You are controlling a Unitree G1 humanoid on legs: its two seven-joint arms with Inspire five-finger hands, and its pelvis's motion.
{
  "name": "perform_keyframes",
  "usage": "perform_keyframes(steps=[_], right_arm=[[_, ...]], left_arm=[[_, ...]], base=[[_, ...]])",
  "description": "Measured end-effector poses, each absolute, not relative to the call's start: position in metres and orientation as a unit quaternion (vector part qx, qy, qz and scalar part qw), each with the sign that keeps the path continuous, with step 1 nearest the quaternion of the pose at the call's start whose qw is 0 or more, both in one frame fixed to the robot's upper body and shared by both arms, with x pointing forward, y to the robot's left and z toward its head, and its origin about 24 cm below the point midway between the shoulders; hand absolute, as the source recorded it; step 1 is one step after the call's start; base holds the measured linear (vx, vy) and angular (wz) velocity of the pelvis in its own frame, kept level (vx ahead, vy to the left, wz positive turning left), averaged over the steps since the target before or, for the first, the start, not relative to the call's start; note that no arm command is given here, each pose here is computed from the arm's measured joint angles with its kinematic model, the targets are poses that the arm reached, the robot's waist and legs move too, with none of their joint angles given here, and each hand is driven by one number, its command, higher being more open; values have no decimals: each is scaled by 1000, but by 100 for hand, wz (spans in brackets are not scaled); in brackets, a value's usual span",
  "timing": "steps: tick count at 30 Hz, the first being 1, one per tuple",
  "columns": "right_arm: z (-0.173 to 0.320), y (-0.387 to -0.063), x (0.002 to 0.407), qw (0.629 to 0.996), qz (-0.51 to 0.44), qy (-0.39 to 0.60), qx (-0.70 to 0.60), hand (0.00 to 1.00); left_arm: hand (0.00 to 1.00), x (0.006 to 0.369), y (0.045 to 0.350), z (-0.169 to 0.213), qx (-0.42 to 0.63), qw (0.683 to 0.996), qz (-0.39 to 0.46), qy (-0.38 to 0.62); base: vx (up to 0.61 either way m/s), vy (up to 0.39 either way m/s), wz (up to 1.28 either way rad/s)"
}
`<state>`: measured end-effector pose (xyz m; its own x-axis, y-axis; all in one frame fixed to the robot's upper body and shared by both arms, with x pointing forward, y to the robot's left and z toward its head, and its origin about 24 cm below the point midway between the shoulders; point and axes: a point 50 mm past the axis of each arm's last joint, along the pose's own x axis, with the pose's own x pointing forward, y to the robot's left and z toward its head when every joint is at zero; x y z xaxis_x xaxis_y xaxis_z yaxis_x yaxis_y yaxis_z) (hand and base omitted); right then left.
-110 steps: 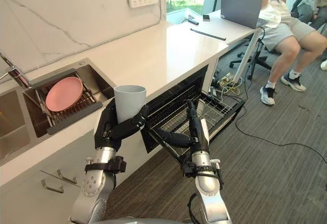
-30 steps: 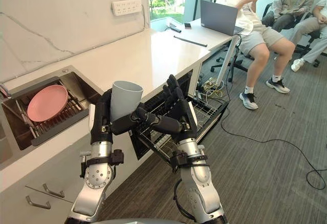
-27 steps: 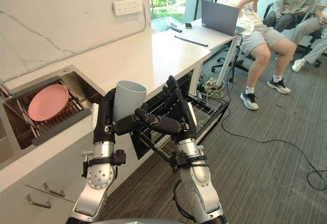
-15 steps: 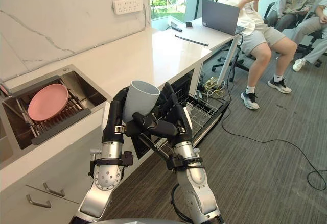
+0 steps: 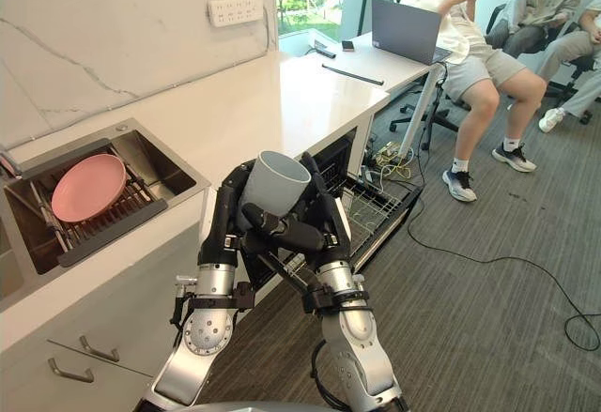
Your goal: Walk over to the sink, pick up the cup, carry it to the dishwasher, place the cup inside the dishwasher, then close the dishwasher door
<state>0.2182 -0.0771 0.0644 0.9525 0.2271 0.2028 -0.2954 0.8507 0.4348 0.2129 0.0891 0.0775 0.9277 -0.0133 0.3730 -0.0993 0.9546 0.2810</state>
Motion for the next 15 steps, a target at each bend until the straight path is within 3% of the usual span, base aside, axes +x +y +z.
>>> perform_keyframes(steps=[2, 3, 15], right_arm=[[65, -76, 218, 959, 140, -73, 237, 100], [65, -76, 219, 959, 139, -73, 237, 0], [57, -80, 223, 966, 111, -54, 229, 0]], left_arm=[[0, 212, 87, 76, 150, 971, 16, -186], [0, 212, 86, 75, 150, 971, 14, -185], [0, 210, 82, 66, 174, 968, 0, -179]], base=[[0, 0, 0], [0, 0, 0], [0, 0, 0]])
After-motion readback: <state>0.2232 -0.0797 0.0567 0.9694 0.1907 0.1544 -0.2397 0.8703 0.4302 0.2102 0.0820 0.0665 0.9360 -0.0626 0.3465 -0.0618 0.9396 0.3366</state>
